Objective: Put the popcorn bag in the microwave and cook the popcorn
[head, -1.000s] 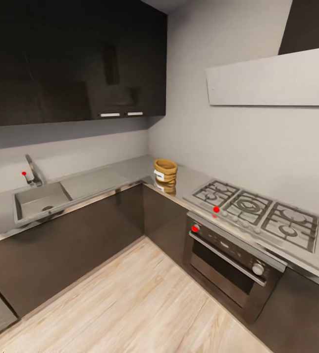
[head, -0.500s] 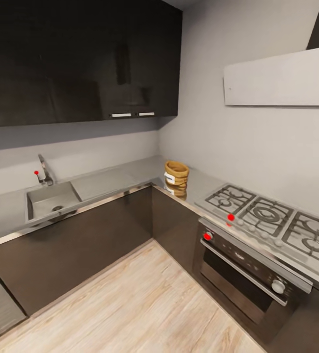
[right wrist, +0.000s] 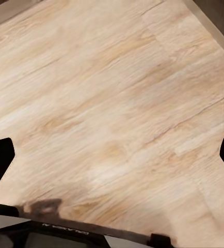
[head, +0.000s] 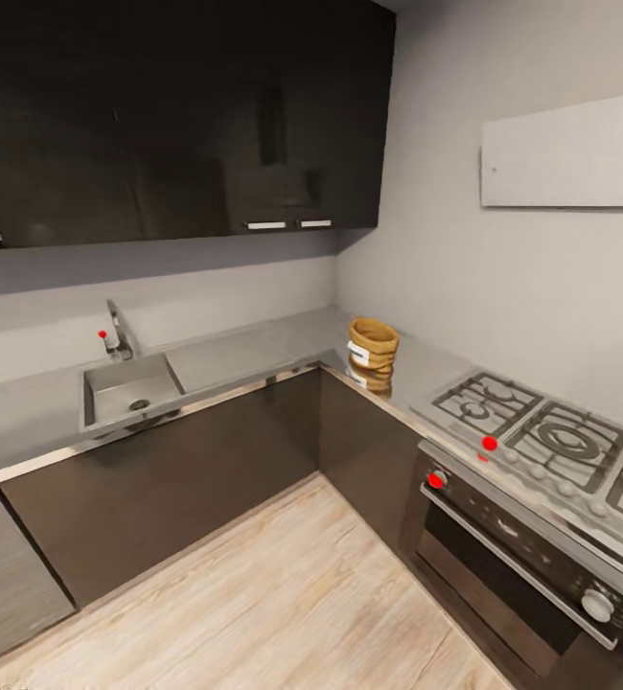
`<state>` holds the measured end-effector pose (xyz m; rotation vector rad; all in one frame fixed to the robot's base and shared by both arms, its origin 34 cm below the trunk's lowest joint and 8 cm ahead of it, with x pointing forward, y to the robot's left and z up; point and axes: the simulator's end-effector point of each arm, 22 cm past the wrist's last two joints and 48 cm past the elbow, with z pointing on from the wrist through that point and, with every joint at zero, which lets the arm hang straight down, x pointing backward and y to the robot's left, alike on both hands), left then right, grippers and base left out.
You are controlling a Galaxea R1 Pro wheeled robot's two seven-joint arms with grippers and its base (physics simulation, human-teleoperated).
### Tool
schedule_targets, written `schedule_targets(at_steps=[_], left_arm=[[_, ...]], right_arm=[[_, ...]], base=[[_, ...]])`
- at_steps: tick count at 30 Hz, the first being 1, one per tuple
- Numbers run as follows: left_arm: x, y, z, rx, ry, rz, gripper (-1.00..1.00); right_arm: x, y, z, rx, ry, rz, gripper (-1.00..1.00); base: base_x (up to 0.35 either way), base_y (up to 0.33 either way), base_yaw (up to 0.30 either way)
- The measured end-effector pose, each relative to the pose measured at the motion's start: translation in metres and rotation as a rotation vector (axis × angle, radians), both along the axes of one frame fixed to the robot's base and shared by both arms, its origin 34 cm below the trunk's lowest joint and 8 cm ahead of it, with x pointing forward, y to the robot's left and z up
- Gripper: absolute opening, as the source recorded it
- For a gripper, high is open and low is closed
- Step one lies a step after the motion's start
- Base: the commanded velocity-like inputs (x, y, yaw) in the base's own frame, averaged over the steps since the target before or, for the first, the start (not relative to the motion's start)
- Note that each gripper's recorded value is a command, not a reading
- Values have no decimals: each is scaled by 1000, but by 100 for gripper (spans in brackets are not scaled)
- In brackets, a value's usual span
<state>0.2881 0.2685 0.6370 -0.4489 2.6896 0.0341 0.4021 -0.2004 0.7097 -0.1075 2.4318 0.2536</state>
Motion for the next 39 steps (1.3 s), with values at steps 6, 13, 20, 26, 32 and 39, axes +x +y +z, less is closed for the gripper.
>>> schedule_targets(at_steps=[6, 13, 20, 26, 32, 39], left_arm=[[-2, -5, -1, -6, 3, -6, 100], [-3, -8, -1, -9, 4, -5, 100], [-3, -8, -1, -8, 5, -14, 100], [-5, -6, -1, -4, 7, -21, 100], [-6, -8, -1, -6, 9, -19, 100], [-7, -10, -2, -10, 11, -18, 100]], right_arm=[[0, 0, 0, 0, 1, -1, 100], [0, -2, 0, 2, 1, 2, 100], [0, -1, 0, 2, -1, 3, 100], [2, -1, 2, 3, -6, -1, 100], [4, -1, 3, 1, -10, 0, 100], [10, 8, 9, 5, -32, 30, 100]], base=[[60, 15, 269], [2, 0, 34], [29, 0, 1], [293, 0, 5], [243, 0, 210], [37, 0, 42]])
